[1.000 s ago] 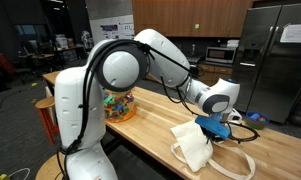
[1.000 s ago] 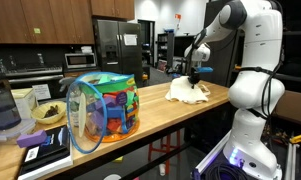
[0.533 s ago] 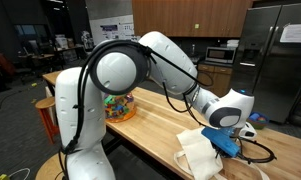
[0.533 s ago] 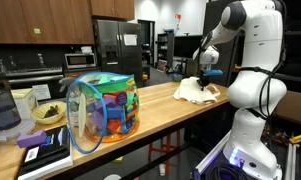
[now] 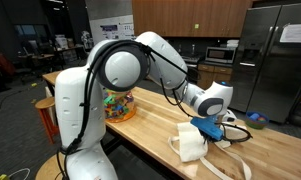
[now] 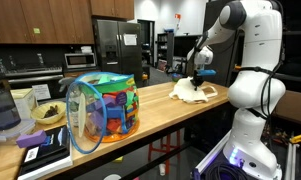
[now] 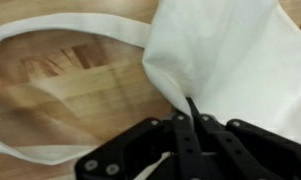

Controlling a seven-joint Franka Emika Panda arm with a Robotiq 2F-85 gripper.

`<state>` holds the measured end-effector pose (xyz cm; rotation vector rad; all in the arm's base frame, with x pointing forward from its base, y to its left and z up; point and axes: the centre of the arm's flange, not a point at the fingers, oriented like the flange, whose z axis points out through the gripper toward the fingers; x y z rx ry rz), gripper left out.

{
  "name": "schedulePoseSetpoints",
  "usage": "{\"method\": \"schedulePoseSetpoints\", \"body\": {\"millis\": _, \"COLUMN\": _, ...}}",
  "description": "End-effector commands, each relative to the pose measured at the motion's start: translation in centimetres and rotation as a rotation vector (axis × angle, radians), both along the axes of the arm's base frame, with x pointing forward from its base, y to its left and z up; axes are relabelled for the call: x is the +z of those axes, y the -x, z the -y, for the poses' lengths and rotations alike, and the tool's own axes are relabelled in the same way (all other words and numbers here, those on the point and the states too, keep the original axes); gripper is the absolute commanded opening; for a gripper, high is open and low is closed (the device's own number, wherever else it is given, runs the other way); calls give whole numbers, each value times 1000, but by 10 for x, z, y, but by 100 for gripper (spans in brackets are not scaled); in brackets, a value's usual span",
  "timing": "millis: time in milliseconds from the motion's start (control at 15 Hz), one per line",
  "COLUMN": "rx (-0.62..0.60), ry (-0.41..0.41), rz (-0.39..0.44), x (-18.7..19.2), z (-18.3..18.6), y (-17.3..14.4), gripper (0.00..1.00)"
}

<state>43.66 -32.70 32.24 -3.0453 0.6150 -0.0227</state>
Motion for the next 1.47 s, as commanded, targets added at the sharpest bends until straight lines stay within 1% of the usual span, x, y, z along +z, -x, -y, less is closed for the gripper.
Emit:
{"method": "schedulePoseSetpoints", "body": {"millis": 0, "rx": 95, "ry": -2, "rz": 38, "x": 12, "z": -74, "y": -47, "gripper": 1}}
{"method": "schedulePoseSetpoints", "body": {"millis": 200, "rx": 189, "ry": -7, "rz": 52, "x": 20, "z": -151, "y": -87, "gripper": 1}}
{"method": "schedulePoseSetpoints", "body": {"millis": 400, "rx": 271, "ry": -10, "rz": 73, "x": 29, "z": -216, "y": -118, "gripper": 1}}
{"method": "schedulePoseSetpoints", "body": {"millis": 667, "rx": 364, "ry": -16, "rz": 96, "x": 42, "z": -283, "y": -144, "gripper": 1}}
{"method": "schedulePoseSetpoints", "body": {"millis": 800, "rx": 400, "ry": -14, "rz": 102, "x": 46, "z": -307, "y": -153, "gripper": 1}}
{"method": "schedulePoseSetpoints", "body": {"millis": 1000, "rx": 444, "ry": -4, "rz": 113, "x": 51, "z": -332, "y": -167, "gripper": 1}}
{"method": "schedulePoseSetpoints", "body": {"millis": 1400, "rx": 515, "ry": 32, "rz": 156, "x": 64, "z": -361, "y": -204, "gripper": 1}}
